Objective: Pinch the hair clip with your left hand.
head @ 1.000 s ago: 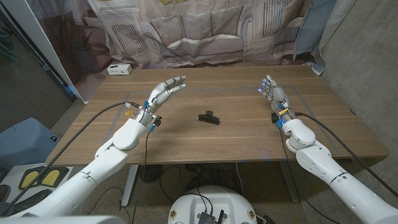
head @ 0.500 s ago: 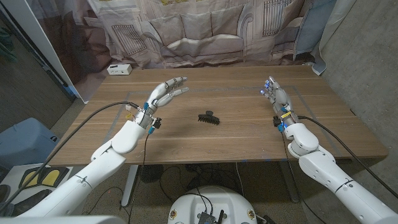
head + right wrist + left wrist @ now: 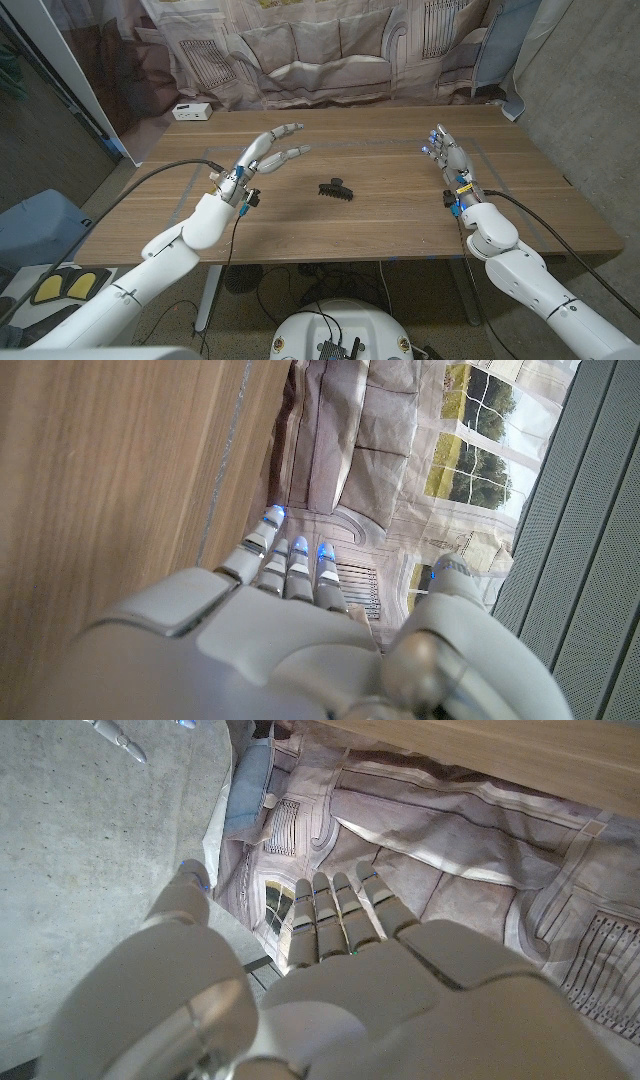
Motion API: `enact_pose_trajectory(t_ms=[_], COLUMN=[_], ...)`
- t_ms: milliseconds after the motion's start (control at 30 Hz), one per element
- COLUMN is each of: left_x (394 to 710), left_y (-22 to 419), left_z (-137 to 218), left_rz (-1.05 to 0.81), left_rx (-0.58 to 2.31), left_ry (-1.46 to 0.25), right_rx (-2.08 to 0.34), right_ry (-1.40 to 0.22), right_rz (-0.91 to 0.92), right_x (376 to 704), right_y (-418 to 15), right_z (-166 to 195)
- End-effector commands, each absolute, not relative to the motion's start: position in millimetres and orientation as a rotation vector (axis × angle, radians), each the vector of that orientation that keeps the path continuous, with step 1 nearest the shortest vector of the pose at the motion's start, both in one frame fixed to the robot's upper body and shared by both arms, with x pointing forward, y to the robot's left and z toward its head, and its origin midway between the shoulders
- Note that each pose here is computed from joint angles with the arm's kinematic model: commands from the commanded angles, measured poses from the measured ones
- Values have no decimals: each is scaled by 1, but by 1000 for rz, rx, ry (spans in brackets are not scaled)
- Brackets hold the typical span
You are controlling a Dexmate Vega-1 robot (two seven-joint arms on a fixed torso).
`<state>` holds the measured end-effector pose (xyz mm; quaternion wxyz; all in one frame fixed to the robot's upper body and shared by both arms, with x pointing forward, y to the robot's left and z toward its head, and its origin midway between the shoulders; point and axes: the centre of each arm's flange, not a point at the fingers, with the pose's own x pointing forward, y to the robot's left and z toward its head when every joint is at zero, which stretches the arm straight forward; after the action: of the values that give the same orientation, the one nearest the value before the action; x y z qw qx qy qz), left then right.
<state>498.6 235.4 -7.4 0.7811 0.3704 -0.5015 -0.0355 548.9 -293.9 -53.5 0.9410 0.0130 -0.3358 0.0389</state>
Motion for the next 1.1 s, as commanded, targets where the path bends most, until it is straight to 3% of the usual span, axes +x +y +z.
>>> enact_pose_trajectory(t_ms=[33, 467, 1100], left_x=[486, 474, 470], left_y=[230, 219, 217], left_z=[0, 20, 64], left_rz=[23, 151, 114], left_rx=[957, 1150, 1397], left_ry=[-1105, -1066, -981], right_rx=[30, 39, 57], right_ry=[-680, -683, -691], right_rz=[78, 64, 30], right_x=[543, 538, 535], right_y=[-297, -302, -305], right_z=[-59, -65, -70])
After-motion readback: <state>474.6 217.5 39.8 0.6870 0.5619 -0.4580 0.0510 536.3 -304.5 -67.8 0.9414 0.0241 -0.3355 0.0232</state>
